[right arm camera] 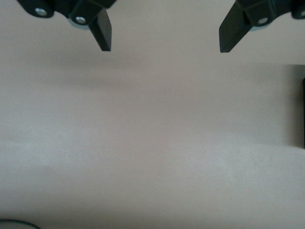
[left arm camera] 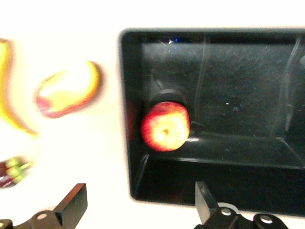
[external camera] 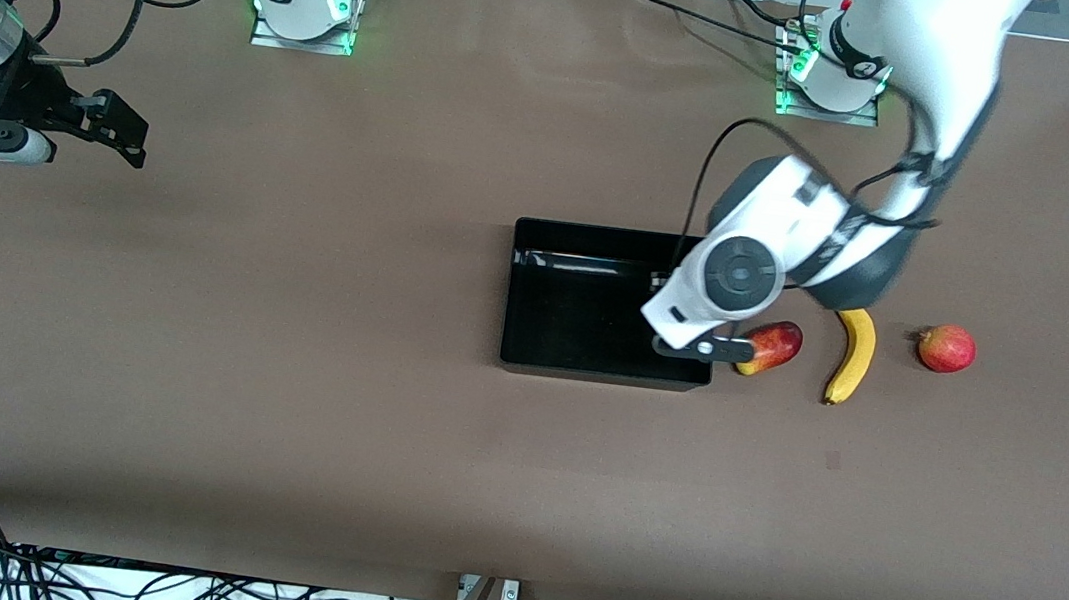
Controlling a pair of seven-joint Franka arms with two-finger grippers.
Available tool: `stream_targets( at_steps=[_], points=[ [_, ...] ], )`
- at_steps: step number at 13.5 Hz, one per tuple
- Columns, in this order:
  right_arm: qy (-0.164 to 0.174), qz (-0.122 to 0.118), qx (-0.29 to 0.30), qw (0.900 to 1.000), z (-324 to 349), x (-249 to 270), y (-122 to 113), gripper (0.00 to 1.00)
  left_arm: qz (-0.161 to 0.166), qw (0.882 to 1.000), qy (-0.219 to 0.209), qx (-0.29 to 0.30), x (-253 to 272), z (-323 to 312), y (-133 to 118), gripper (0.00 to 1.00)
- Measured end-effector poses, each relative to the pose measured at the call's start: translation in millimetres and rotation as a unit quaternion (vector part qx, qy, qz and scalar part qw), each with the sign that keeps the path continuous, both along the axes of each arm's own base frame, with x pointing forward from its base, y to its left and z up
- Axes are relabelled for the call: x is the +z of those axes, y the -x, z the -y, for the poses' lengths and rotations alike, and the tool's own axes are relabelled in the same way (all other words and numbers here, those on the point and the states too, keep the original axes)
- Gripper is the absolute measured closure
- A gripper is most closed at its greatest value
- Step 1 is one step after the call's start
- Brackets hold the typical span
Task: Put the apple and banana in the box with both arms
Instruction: 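Lower the apple into the box and open the left gripper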
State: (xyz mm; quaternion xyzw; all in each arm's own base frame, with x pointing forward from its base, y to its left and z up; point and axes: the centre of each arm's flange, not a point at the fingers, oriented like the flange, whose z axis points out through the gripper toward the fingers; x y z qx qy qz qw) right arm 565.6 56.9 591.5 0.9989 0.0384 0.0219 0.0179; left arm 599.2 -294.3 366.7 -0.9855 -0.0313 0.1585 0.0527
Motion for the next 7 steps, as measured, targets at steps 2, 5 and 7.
stream_targets(
  at_steps=[2, 5, 7],
  points=[
    [0.000, 0.000, 0.000, 1.000, 0, 0, 0, 0.00, 0.000, 1.000, -0.001, 0.001, 11, -2, -2, 0.00],
    [0.000, 0.000, 0.000, 1.000, 0, 0, 0, 0.00, -0.009, 1.000, -0.004, 0.004, -3, -3, -5, 0.00],
    [0.000, 0.000, 0.000, 1.000, 0, 0, 0, 0.00, -0.008, 1.000, 0.001, 0.003, -2, -31, -19, 0.00]
  ],
)
